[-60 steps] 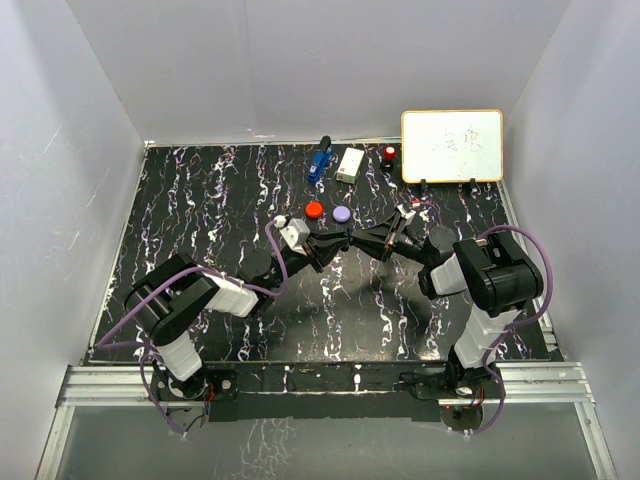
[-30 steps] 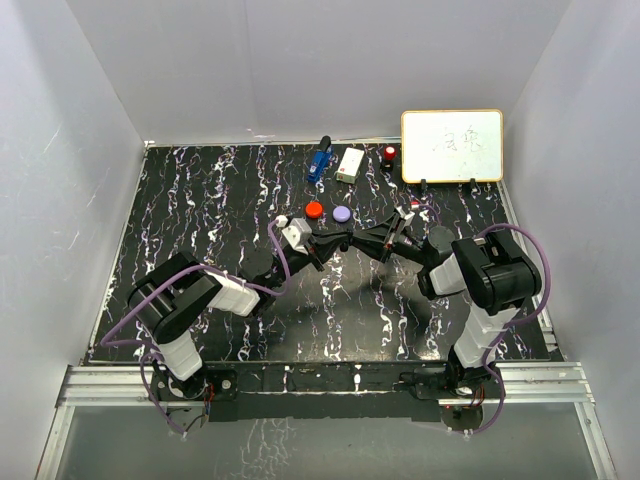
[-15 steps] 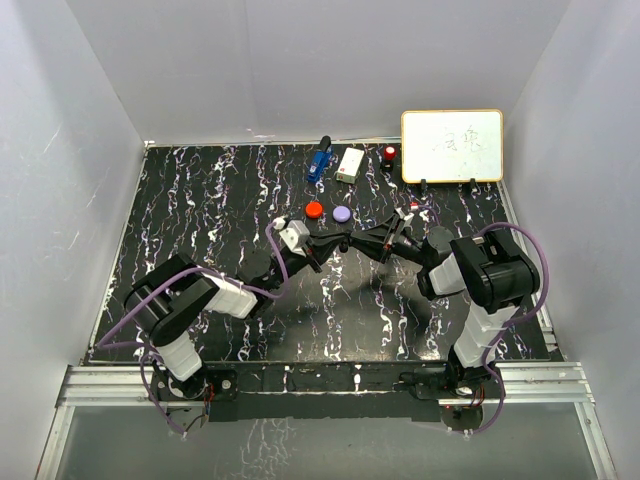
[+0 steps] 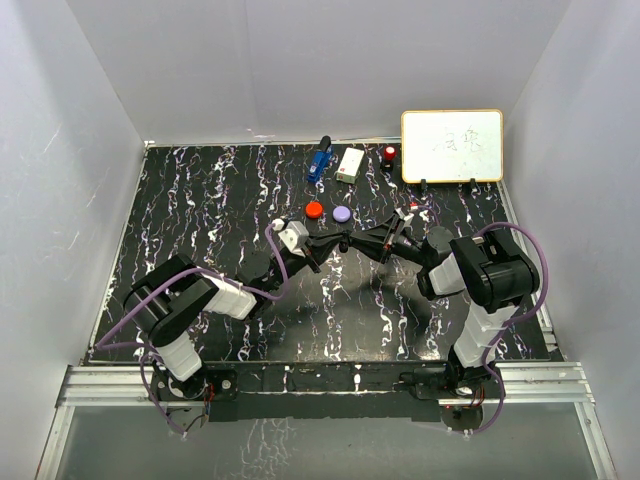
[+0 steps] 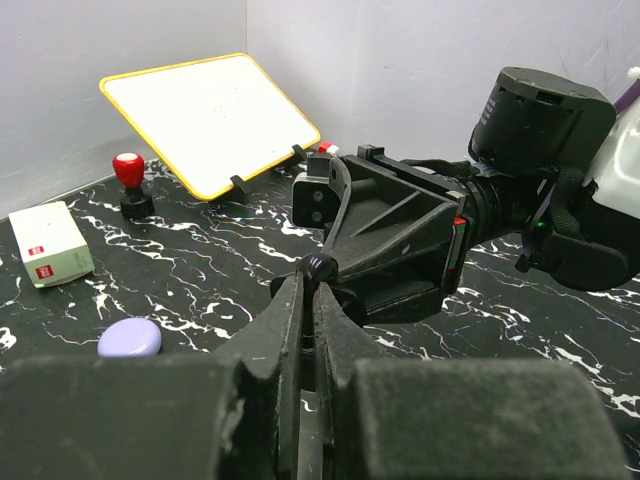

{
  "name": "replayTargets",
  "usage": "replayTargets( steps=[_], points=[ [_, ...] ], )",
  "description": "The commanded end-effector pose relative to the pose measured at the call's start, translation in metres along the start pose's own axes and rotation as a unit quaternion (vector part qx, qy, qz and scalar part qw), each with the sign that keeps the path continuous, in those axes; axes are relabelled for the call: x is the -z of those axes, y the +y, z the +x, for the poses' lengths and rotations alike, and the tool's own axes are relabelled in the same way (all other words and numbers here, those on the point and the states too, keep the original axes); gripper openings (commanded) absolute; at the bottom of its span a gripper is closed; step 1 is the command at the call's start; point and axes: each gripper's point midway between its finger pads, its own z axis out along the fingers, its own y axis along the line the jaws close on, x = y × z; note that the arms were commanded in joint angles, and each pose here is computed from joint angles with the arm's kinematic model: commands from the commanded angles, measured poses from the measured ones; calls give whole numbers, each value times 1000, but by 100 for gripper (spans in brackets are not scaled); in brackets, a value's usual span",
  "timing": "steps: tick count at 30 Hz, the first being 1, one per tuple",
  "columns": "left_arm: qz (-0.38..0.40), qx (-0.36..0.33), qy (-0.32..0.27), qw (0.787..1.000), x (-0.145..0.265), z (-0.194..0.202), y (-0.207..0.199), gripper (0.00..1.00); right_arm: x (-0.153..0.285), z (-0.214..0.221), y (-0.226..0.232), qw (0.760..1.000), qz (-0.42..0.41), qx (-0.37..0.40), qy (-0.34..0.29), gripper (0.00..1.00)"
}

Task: Insert the wireless bluetooth earbuds into the charging case
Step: Place the earbud in the charging case.

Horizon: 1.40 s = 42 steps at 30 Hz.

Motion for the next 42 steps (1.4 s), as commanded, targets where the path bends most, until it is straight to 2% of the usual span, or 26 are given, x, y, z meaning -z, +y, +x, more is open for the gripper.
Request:
replayTargets(
  steps=[1,42],
  points=[
    [5,-33,-112,993,-3,-63,-2,0,4,15,39,992,-82,98,18,0],
    [-11,-27,-136,990,-13,-79,4,0,6,15,63,988,-123,88,6,0]
  ],
)
